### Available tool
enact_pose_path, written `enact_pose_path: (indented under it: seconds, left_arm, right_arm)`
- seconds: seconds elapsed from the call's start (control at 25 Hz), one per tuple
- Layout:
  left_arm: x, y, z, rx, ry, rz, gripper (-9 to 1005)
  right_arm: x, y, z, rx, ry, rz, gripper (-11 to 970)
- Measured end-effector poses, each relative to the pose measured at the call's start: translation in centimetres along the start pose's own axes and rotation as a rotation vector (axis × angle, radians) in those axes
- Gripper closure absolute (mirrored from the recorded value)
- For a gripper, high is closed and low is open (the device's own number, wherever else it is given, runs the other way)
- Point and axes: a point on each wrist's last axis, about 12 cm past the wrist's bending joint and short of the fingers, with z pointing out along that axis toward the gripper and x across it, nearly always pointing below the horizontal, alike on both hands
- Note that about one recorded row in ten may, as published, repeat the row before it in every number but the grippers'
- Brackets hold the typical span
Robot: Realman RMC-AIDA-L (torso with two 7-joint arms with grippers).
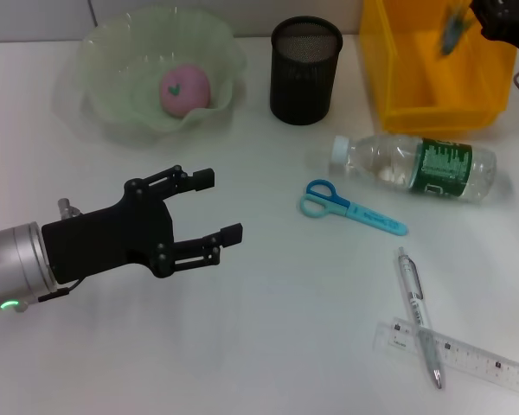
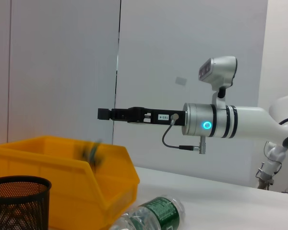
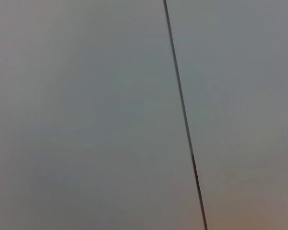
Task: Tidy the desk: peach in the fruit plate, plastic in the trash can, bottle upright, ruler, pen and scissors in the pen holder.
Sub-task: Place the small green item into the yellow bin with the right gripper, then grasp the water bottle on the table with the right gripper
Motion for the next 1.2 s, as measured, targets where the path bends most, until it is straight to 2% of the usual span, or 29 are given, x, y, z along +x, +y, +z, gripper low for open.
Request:
enact_pose_path:
  seconds: [0.28,0.4,0.48,0.56,0.72,0.84,1.04,1.2]
  left_arm:
    - [-0.1,0.1,-0.1,-0.002,0.000,0.002,233]
    - [-0.1,0.1,-0.1,-0.001,0.001,0.003,235]
    - [-0.1,0.1,-0.1,0.000,0.001,0.003,236]
    - [-0.2,0.2,0.0,0.004,0.002,0.006,237]
    - [-0.2,0.2,0.1,0.005,0.001,0.007,239]
    - [-0.3,0.2,0.2,0.013,-0.002,0.008,240]
    - [-0.4,0.2,0.3,0.016,-0.004,0.009,243]
    - [-0.3,0.1,0.3,0.024,0.000,0.008,245]
  right_arm:
    - [-0.1,0.0,0.1,0.004,-0.004,0.004,667]
    - [-0.1,-0.3,-0.2,0.018,-0.022,0.028,532]
    - [-0.3,-0.4,-0.7,0.020,-0.055,0.059,442]
    - [-0.5,-0.4,-2.1,-0.026,-0.113,0.127,372]
    - [-1.0,-0.4,-3.7,-0.100,-0.163,0.186,232]
    - [-1.6,-0.6,-5.6,-0.178,-0.185,0.222,223]
    - [-2.2,-0.5,-8.4,-0.310,-0.173,0.199,208]
    - [-2.6,-0.5,-8.5,-0.406,0.052,0.173,196]
